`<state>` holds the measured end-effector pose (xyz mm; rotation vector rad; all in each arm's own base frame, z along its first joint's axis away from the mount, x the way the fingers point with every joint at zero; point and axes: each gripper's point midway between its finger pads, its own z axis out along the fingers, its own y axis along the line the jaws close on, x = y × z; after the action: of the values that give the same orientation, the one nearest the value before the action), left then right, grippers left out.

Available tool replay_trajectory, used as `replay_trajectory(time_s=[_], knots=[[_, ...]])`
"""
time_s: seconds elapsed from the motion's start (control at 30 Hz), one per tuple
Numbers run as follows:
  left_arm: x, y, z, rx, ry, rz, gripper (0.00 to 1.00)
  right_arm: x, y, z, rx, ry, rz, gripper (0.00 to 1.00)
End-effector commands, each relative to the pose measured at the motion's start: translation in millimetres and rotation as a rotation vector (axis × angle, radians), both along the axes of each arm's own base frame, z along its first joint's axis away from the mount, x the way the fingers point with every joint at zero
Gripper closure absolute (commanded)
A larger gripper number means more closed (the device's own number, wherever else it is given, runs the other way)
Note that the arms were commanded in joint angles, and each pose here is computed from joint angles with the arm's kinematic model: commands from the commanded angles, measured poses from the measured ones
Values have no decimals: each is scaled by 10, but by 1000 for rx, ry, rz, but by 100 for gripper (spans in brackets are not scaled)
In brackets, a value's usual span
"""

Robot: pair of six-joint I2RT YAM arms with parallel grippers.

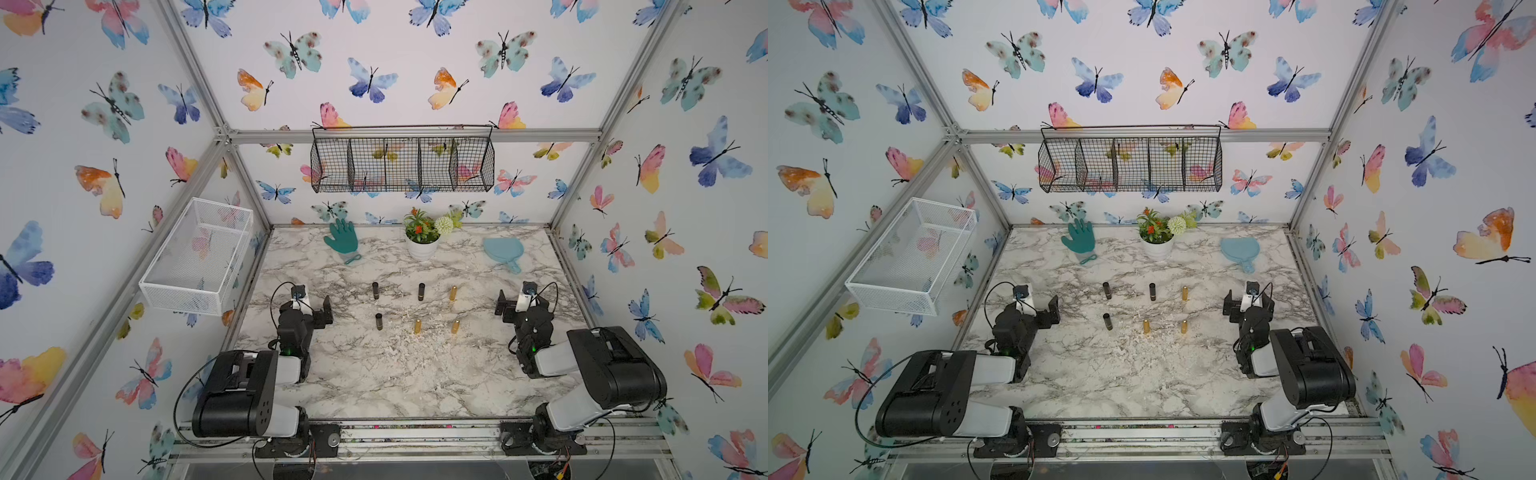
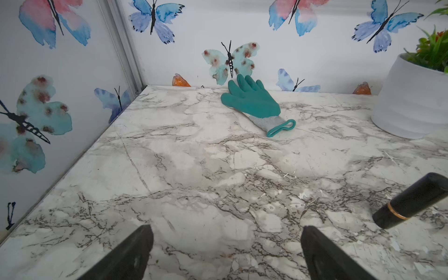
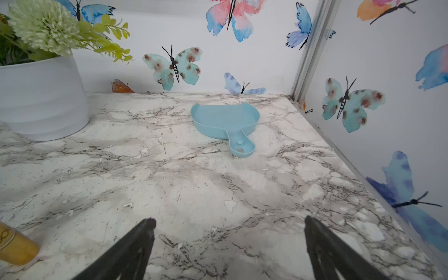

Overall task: Open the lipstick cap
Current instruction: Pick up the lipstick at the center of the board.

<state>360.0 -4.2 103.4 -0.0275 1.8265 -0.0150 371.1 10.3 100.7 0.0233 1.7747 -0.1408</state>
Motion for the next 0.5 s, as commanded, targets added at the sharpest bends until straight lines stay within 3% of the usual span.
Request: replay_trajectory(time_s=[0.0, 0.47], knots=[[32, 20, 115, 3, -36, 5, 2, 42, 4, 55, 10, -14, 3, 2], [34, 22, 114, 2, -35, 6, 2, 53, 8, 53, 11, -11, 5, 2]])
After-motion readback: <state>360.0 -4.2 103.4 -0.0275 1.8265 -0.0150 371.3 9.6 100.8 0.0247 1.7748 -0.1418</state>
